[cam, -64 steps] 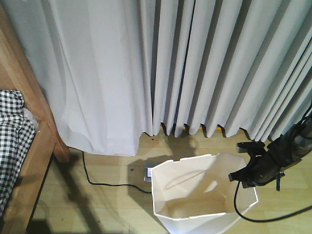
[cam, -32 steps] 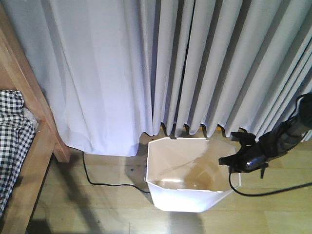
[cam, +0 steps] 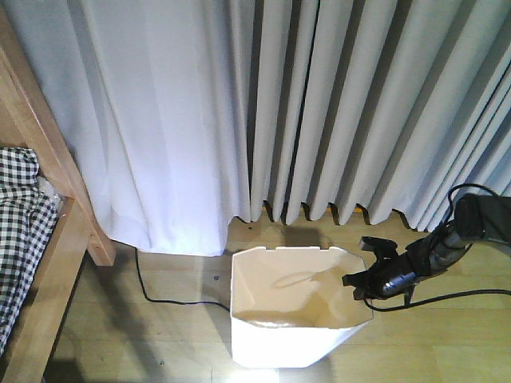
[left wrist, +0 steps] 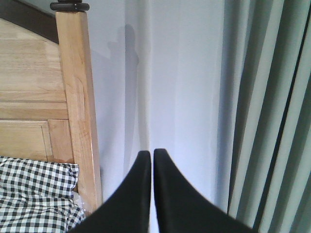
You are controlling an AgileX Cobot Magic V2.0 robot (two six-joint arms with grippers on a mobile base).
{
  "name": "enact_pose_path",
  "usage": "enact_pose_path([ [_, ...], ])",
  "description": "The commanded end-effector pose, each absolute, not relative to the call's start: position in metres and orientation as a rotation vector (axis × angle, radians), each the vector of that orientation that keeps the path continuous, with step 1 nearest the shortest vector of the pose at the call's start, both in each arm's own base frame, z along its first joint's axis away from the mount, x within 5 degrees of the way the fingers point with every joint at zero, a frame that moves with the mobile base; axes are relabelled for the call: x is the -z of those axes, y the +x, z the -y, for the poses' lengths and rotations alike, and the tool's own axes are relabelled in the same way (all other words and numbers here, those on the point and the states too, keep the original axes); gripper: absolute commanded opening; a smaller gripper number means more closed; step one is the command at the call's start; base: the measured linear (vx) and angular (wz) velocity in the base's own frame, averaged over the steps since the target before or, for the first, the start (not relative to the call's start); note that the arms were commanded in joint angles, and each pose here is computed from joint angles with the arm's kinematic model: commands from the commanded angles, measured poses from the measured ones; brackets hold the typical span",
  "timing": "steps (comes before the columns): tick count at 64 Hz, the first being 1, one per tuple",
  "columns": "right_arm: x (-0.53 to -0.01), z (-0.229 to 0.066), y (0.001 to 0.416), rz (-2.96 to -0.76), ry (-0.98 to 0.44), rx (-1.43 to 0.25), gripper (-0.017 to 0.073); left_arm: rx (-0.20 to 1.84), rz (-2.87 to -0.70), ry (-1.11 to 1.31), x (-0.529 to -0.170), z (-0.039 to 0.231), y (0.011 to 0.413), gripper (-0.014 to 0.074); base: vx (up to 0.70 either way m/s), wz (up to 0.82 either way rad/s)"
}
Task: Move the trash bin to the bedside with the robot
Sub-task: 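Set the bin down beside the bed and open the right gripper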
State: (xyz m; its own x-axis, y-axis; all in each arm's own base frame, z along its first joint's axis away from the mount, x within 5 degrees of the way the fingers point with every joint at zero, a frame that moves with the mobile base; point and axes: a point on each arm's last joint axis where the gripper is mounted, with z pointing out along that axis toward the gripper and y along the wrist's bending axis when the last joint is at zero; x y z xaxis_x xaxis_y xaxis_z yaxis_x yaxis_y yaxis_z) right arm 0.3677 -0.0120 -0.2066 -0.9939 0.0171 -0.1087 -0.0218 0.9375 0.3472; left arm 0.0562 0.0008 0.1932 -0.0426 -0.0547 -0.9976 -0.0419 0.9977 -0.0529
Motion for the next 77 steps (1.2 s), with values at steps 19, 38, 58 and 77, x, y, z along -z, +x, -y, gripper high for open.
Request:
enact_pose_path([
  [19,0.193,0.001,0.402,-2.834,0.084,-0.803,-0.0002,0.003,-1.567,-0.1,-0.19,-0.003,0.057,-0.0006,0.0,0.0],
  [38,0.207,0.007,0.393,-2.89,0.011,-0.677,0.0004,0.003,-1.567,-0.1,-0.19,-0.003,0.057,-0.0006,0.0,0.0],
  [58,0.201,0.007,0.398,-2.88,-0.029,-0.684,0.0022,0.003,-1.567,-0.1,-0.19,-0.003,0.057,-0.0006,0.0,0.0],
  [77,0.19,0.001,0.412,-2.822,-0.078,-0.797,0.016,0.003,-1.567,-0.1,-0.19,-0.003,0.057,-0.0006,0.0,0.0],
])
